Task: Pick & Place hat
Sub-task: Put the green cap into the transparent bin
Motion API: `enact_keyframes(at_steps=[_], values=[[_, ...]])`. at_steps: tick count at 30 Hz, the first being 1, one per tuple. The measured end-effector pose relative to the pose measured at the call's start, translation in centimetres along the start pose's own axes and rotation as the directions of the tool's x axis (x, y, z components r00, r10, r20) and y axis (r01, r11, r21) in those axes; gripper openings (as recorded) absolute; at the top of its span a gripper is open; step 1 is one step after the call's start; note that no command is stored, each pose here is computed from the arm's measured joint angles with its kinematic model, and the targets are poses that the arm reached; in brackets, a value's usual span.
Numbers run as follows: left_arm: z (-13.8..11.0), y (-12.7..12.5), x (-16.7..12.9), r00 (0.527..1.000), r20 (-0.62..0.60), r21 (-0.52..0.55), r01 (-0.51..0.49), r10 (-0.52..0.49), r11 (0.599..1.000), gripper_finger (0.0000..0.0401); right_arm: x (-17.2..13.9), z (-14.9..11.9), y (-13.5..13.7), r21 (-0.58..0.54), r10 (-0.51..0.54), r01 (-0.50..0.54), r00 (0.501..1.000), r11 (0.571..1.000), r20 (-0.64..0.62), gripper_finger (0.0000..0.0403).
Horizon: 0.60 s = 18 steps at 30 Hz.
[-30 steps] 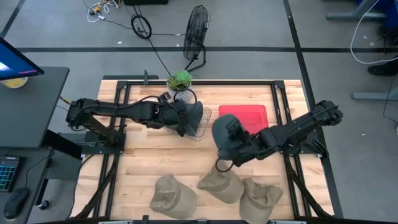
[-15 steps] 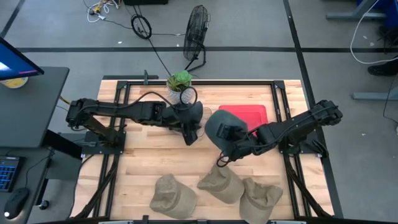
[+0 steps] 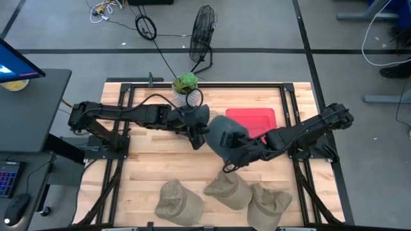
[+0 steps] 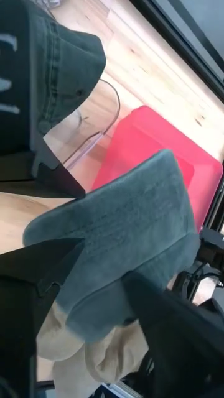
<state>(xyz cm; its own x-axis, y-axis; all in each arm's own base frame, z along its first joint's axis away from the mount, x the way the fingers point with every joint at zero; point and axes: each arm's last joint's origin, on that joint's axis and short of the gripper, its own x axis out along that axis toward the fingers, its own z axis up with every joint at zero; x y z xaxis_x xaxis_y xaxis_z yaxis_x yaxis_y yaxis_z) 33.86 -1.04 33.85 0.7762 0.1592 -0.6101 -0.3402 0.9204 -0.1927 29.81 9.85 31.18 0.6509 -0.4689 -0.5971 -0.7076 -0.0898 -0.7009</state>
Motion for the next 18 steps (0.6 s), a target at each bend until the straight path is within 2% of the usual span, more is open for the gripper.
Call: enact_keyframes(at_steps=[5, 14, 18], values=[[-0.2, -0.1, 0.2, 0.999, -0.028, 0.047, 0.037, -0.036, 0.998, 0.0114, 0.0, 0.1, -0.2, 0.004, -0.014, 0.014, 1.000, 1.000, 0.007, 0.0006], [-0.5, 0.6, 0.8, 0.997, -0.075, 0.017, 0.004, -0.003, 1.000, 0.0082, -0.3, 0.6, 0.6, 0.017, 0.002, -0.001, 1.000, 1.000, -0.017, 0.0006], [-0.1, 0.6, 0.9, 0.998, -0.054, 0.023, 0.038, -0.036, 0.999, 0.0079, 0.5, 1.0, 1.6, -0.004, 0.010, -0.010, 0.998, 1.000, -0.054, 0.0006]])
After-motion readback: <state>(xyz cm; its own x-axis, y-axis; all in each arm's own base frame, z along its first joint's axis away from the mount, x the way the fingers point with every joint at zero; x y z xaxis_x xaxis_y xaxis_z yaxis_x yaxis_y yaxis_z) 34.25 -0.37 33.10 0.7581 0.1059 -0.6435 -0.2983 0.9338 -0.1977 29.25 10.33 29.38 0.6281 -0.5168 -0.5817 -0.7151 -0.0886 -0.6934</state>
